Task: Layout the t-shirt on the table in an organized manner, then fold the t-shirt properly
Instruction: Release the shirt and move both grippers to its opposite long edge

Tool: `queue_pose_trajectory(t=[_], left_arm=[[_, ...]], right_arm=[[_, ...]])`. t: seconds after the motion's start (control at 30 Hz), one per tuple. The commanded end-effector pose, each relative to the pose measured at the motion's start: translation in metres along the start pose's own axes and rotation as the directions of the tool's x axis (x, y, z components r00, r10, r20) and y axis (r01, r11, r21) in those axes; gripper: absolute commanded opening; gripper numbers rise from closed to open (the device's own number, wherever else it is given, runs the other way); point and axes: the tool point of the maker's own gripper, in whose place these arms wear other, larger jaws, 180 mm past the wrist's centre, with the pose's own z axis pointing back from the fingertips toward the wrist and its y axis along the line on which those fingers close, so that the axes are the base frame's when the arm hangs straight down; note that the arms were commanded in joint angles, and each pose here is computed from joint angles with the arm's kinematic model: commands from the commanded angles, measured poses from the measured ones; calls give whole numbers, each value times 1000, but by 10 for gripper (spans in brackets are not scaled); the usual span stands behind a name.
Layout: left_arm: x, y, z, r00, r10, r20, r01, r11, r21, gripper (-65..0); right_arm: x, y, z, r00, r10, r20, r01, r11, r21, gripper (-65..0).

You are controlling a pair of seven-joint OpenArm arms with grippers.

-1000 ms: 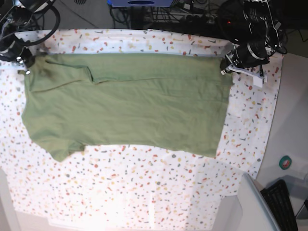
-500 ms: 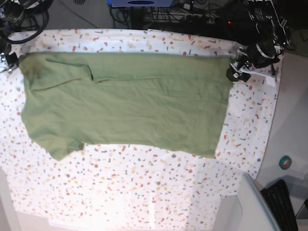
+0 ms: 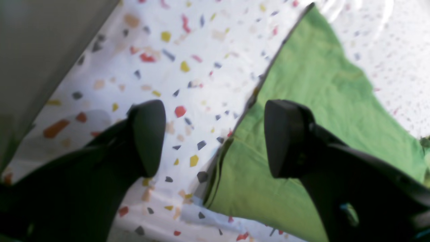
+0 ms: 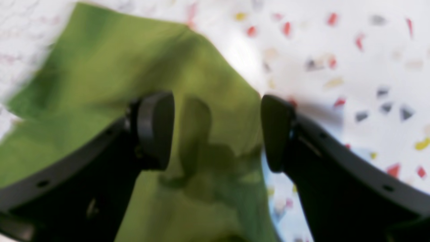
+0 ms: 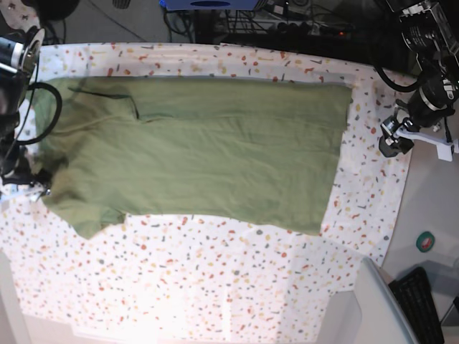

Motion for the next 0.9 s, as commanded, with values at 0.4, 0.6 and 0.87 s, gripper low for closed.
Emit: queue_pose_trajectory(t=[0.4, 0.6, 0.87], left_arm=[[-4, 11, -7, 999, 29, -15, -29, 1000, 6, -211], [-5, 10, -8, 999, 27, -19, -27, 1000, 4, -211], [-7, 13, -6, 999, 31, -22, -30, 999, 11, -211]], right_arm=[[38, 7, -12, 988, 82, 130, -80, 997, -19, -263], [67, 15, -7, 973, 91, 210, -90, 996, -12, -261], [104, 51, -5, 934, 275, 229, -271, 961, -49, -260]])
